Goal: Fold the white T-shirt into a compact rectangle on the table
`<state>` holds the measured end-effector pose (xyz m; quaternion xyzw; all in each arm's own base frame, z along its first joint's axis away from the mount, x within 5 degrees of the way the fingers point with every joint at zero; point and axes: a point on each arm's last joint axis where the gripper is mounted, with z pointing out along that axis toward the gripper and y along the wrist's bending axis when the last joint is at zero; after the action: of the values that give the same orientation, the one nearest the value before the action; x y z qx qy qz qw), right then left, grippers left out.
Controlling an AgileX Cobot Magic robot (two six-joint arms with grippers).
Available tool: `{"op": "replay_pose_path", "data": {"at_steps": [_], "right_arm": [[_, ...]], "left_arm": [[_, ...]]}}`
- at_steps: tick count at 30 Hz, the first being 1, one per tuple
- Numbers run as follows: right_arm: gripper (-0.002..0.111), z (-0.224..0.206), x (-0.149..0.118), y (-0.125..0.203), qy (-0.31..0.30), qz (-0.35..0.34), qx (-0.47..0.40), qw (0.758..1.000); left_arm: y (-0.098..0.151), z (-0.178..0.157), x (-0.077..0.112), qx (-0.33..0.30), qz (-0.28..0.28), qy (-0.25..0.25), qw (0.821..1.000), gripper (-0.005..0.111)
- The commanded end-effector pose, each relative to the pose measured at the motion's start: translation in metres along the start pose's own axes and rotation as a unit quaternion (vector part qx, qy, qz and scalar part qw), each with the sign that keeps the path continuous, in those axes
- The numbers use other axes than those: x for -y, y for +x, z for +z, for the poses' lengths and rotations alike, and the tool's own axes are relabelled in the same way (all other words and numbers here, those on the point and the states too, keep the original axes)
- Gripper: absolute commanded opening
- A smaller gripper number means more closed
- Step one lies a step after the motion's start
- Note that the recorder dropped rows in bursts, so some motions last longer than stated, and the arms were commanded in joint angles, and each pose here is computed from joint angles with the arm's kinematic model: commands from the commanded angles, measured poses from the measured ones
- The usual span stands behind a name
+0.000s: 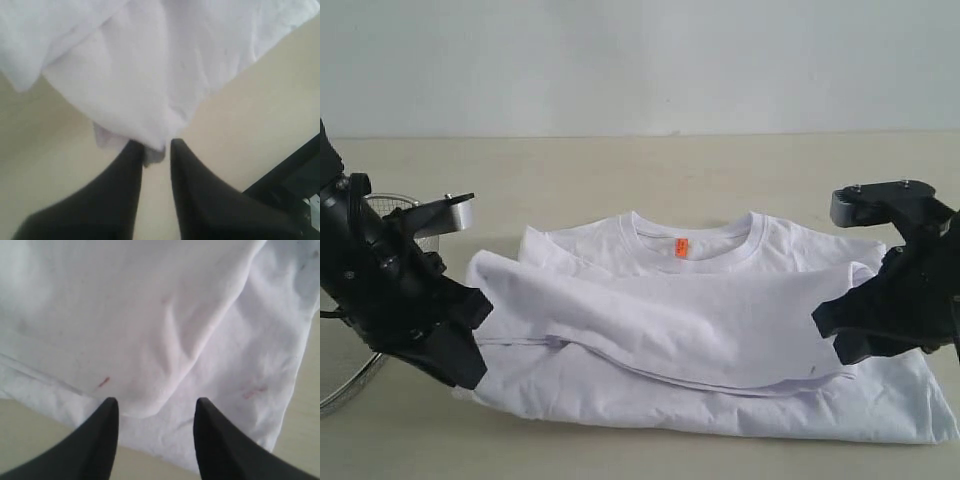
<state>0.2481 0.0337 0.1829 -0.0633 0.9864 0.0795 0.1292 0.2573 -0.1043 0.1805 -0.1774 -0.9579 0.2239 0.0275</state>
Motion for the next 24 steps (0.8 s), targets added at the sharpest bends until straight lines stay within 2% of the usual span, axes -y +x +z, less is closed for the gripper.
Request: {"op": "replay_pose_path", "data": {"at_steps": [1,4,24], "right_arm": [[0.041,0.001,0.000,0.000,0.001,0.002,0.003,1.000],[0.041,0.001,0.000,-0.001,0.001,0.009,0.006,1.000],[0.040,0.037,0.004,-0.004,-0.009,0.062,-0.020,0.998]], "left_arm": [[0.001,-0.002,0.002,-0.002,-0.009,0.001,1.000,0.047],[0.001,-0.002,0.002,-0.002,-0.015,0.001,1.000,0.058],[-0.007,-0.009,0.006,0.016,-0.020,0.010,1.000,0.058]]}}
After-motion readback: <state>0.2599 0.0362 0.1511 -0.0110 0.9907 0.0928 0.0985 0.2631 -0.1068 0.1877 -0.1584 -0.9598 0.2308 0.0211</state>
